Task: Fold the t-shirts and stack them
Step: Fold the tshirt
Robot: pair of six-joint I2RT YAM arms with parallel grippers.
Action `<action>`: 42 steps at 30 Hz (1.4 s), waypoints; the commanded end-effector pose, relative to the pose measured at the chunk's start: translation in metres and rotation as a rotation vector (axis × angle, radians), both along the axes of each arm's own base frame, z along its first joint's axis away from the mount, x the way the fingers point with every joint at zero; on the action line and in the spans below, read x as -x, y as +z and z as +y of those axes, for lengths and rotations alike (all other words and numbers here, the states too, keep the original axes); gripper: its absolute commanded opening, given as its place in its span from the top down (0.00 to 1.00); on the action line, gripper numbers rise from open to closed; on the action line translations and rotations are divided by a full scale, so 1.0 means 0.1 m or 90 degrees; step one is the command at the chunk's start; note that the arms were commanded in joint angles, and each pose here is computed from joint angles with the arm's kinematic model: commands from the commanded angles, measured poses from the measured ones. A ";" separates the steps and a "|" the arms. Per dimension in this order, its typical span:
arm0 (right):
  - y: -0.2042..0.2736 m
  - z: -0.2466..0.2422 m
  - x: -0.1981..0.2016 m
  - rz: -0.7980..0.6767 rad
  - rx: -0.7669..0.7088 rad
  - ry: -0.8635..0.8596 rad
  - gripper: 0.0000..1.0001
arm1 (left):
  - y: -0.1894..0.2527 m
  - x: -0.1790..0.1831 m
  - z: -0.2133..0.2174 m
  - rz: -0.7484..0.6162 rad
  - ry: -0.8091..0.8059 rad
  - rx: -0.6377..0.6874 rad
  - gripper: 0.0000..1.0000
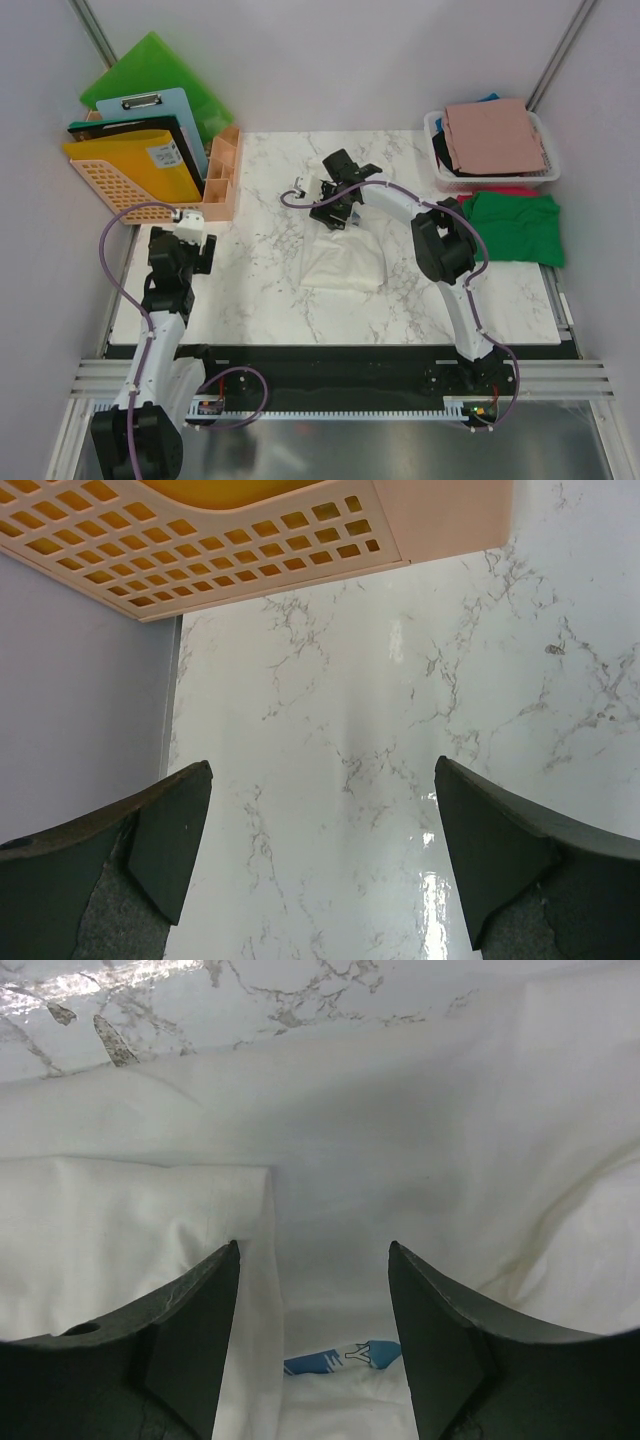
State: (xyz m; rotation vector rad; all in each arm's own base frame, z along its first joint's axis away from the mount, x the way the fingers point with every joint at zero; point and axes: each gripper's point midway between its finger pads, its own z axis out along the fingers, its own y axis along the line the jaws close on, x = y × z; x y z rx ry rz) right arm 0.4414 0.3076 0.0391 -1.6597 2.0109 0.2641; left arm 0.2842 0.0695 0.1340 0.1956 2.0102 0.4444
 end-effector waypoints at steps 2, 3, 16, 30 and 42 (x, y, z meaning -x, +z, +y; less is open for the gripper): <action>0.13 0.10 0.02 -0.002 -0.033 0.006 0.32 | 0.01 -0.04 0.00 -0.001 -0.012 -0.010 0.00; 0.14 0.10 0.04 0.001 -0.037 0.009 0.31 | 0.00 -0.03 0.00 0.002 -0.012 -0.010 0.00; 0.60 0.16 0.18 -0.015 -0.091 0.027 0.31 | -0.01 -0.01 -0.02 0.002 -0.018 -0.008 0.00; 0.46 0.10 0.52 0.042 -0.108 0.039 0.32 | -0.03 -0.02 -0.03 0.007 -0.023 -0.008 0.00; 0.17 0.11 0.46 0.063 -0.086 0.034 0.62 | -0.02 -0.02 -0.02 0.009 -0.021 -0.011 0.00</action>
